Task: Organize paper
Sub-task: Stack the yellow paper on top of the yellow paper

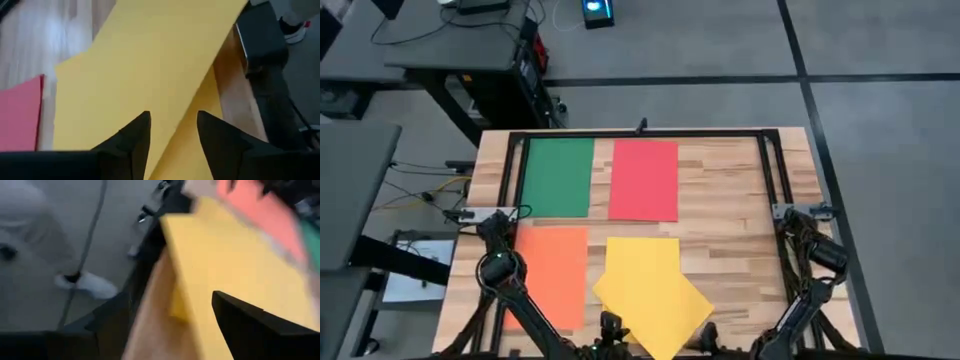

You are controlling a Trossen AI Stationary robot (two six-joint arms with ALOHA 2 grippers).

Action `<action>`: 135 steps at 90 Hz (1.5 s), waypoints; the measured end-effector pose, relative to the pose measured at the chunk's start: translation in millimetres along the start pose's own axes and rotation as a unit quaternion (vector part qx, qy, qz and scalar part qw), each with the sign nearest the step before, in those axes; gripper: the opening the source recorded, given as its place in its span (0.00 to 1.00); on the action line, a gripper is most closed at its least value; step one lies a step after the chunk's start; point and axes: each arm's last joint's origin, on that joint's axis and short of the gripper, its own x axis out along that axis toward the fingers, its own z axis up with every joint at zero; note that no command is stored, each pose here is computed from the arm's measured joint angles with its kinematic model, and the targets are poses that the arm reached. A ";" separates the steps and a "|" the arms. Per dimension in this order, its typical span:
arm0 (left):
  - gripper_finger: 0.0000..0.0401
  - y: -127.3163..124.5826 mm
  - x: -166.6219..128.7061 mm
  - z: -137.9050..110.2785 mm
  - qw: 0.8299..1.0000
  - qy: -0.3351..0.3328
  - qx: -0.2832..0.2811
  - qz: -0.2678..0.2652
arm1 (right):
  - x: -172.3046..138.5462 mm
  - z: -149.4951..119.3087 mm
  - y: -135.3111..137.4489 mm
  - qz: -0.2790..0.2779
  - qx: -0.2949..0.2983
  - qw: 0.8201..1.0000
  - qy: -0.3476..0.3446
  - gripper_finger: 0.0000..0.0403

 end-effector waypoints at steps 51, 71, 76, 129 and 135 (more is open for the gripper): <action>0.37 -20.0 21.1 -23.7 1.000 -0.012 0.006 -0.001 | 16.0 1.9 -7.3 -0.029 -0.040 0.999 -0.003 0.66; 0.37 -16.4 24.1 -23.6 1.000 -0.017 0.007 0.023 | 16.5 2.2 -7.5 -0.030 -0.027 0.999 -0.004 0.66; 0.37 -15.3 25.3 -23.2 1.000 -0.016 0.009 0.024 | 16.7 2.5 -7.6 -0.029 -0.025 0.999 -0.005 0.66; 0.37 -7.1 34.8 -20.3 0.999 -0.008 0.013 0.032 | 16.8 3.2 -7.6 -0.029 -0.015 0.999 -0.007 0.66; 0.37 -6.9 34.9 -20.1 0.999 -0.009 0.018 0.032 | 16.8 3.2 -7.6 -0.029 -0.015 0.999 -0.007 0.66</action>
